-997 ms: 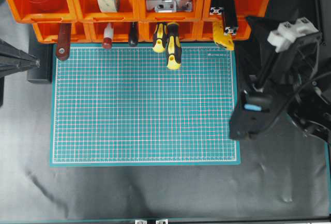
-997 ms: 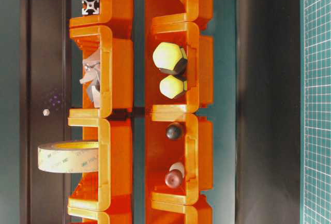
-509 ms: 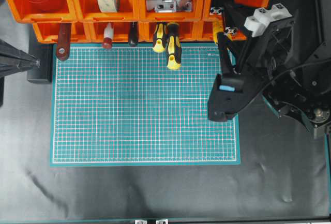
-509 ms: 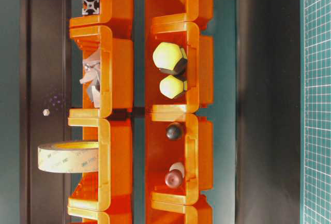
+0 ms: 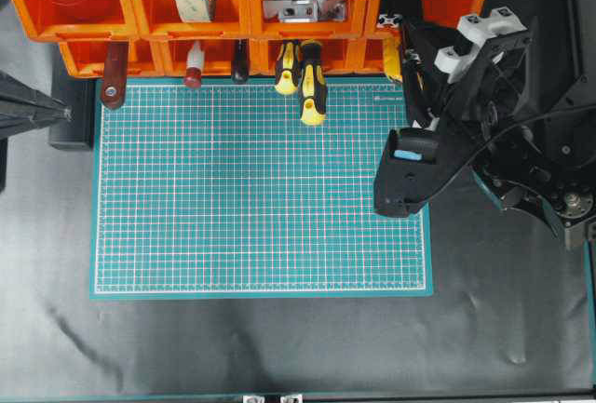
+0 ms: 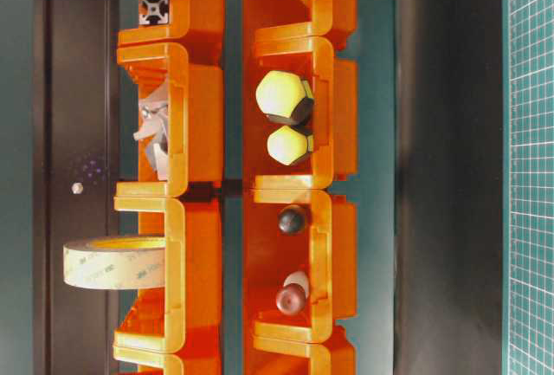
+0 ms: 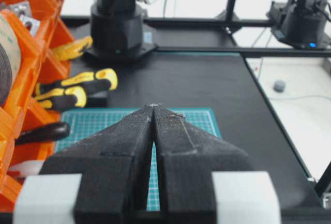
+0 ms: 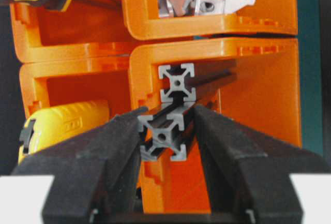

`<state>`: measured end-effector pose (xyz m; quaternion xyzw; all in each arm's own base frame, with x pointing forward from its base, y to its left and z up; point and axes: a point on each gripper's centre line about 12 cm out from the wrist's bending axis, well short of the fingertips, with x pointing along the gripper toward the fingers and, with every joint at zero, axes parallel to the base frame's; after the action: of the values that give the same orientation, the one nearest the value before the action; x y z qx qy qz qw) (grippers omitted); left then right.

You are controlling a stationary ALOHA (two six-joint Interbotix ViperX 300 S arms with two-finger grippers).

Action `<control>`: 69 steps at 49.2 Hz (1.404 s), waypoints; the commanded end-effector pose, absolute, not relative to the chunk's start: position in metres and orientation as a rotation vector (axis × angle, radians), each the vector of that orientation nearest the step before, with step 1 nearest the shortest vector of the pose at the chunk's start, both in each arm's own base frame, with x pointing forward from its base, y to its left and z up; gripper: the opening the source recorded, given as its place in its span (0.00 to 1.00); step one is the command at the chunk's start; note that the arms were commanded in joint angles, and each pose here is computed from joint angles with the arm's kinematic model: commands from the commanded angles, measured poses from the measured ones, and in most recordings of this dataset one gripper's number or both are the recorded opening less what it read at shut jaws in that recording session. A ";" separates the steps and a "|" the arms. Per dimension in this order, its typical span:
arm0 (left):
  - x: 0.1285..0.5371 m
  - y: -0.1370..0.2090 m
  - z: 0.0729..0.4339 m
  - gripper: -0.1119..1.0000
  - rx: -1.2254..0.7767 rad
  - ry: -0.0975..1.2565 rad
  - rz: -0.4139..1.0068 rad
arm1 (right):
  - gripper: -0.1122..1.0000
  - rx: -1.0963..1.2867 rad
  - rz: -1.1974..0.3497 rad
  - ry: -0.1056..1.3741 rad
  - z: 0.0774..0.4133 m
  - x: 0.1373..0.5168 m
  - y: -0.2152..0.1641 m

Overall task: Pick frame from container rack with right arm.
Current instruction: 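Close the right gripper on a black extrusion bar and pull it out, then carry the black bar with the right gripper over the mat center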

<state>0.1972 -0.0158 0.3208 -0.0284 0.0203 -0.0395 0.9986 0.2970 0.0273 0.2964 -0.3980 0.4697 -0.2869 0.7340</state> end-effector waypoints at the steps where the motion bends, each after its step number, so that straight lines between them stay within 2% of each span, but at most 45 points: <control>1: 0.198 -0.016 0.333 0.10 -0.058 0.009 -0.082 | 0.36 -0.854 -0.651 0.998 0.313 0.296 0.032; 12: 0.198 -0.016 0.333 0.10 -0.057 0.007 -0.082 | 0.33 -0.884 -0.743 0.964 0.344 0.286 0.043; 18: 0.196 -0.016 0.335 0.10 -0.057 0.001 -0.080 | 0.33 -0.909 -0.731 0.958 0.361 0.281 0.057; 30: 0.190 -0.014 0.340 0.10 -0.058 -0.029 -0.073 | 0.33 -1.000 -0.665 0.906 0.389 0.280 0.104; 36: 0.188 -0.013 0.342 0.10 -0.055 -0.036 -0.072 | 0.33 -1.052 -0.672 0.880 0.393 0.283 0.129; 45: 0.188 -0.011 0.343 0.10 -0.059 -0.040 -0.058 | 0.33 -1.111 -0.646 0.875 0.380 0.295 0.170; 52: 0.186 -0.011 0.345 0.10 -0.060 -0.050 -0.059 | 0.33 -1.160 -0.622 0.919 0.357 0.306 0.199; 69: 0.177 -0.009 0.358 0.10 -0.056 -0.106 -0.055 | 0.33 -1.208 -0.405 1.030 0.297 0.317 0.241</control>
<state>0.1783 -0.0102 0.3433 -0.0300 -0.0321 -0.0294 0.9986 0.3141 0.2348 0.2953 -0.5510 0.4619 -0.2074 0.6634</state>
